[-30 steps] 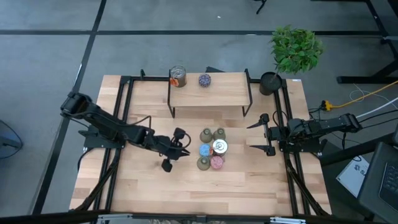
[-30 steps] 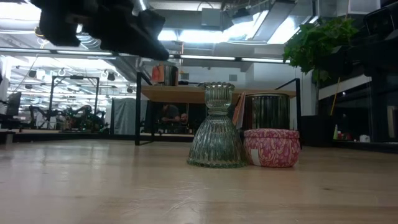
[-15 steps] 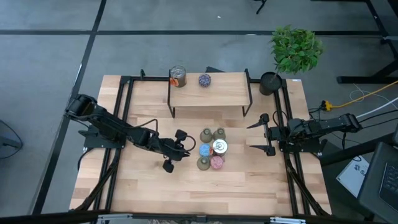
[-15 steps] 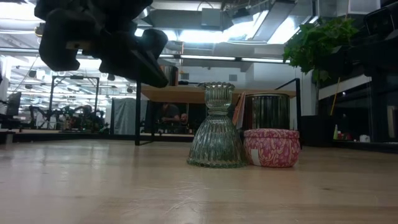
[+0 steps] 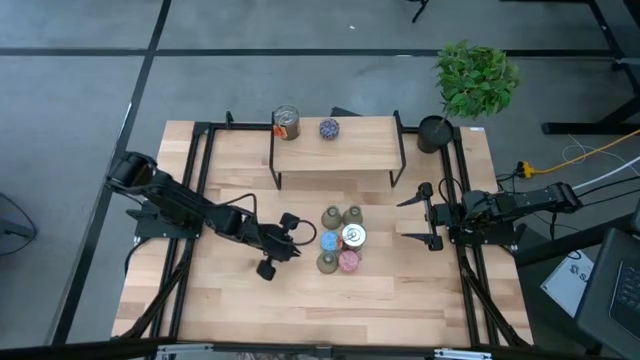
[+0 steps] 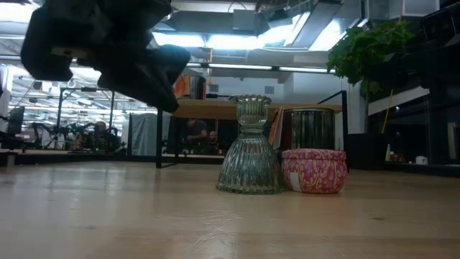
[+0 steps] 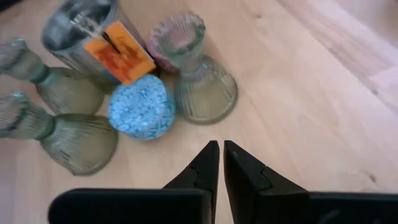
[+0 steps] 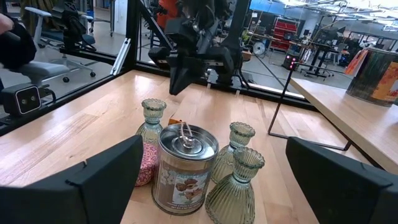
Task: Pick & Place candle stick holders
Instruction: Put the blue scented candle on the shelf aligned with the other scented candle
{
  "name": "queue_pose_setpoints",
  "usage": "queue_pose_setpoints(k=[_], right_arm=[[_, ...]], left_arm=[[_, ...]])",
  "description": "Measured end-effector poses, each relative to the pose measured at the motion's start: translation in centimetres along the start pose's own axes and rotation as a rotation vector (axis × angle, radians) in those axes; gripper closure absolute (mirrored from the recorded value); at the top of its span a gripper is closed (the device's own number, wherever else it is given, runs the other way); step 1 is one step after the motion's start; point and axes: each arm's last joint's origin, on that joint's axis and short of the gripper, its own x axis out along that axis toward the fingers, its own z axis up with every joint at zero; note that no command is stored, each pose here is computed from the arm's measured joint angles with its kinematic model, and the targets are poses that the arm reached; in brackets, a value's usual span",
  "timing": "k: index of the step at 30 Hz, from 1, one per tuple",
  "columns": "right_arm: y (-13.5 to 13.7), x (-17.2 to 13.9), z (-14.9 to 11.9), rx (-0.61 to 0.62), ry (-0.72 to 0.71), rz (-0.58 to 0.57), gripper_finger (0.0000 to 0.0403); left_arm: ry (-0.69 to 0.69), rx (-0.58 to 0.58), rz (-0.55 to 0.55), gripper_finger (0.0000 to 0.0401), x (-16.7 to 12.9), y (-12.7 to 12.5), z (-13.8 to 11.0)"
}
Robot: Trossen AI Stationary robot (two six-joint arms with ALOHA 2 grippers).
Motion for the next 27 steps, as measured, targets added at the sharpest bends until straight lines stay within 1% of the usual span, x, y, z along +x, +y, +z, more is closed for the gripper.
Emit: queue_pose_setpoints(k=[2, 4, 6, 8, 10, 13, 18, 24, 27], right_arm=[[0.0, 0.0, 0.0, 0.0, 0.0, 0.0, 0.0005], [0.0, 0.0, 0.0, 0.0, 0.0, 0.0, 0.0005], [0.0, 0.0, 0.0, 0.0, 0.0, 0.0, 0.0005], [0.0, 0.0, 0.0, 0.0, 0.0, 0.0, 0.0005], [0.0, 0.0, 0.0, 0.0, 0.0, 0.0, 0.0005], [0.0, 0.0, 0.0, 0.0, 0.0, 0.0, 0.0005], [0.0, 0.0, 0.0, 0.0, 0.0, 0.0, 0.0005], [0.0, 0.0, 0.0, 0.0, 0.0, 0.0, 0.0005], [0.0, 0.0, 0.0, 0.0, 0.0, 0.0, 0.0005]], left_arm=[[0.012, 0.02, 0.016, 0.0386, 0.4, 0.0, -0.2], [0.022, 0.053, 0.059, 0.0383, 1.0, 0.0, -0.4], [0.033, 0.114, 0.092, 0.0375, 1.8, 0.0, -0.6], [0.035, 0.172, 0.098, 0.036, 2.6, -0.1, -0.8], [0.037, 0.218, 0.097, 0.0341, 3.3, -0.3, -1.1], [0.056, 0.258, 0.097, 0.0308, 4.0, -0.3, -1.5], [0.063, 0.277, 0.115, 0.025, 4.1, 0.4, -1.7], [-0.026, 0.3, 0.206, 0.0192, 4.0, 2.4, -0.9], [-0.055, 0.321, 0.203, 0.0172, 4.0, 3.4, -0.9]])
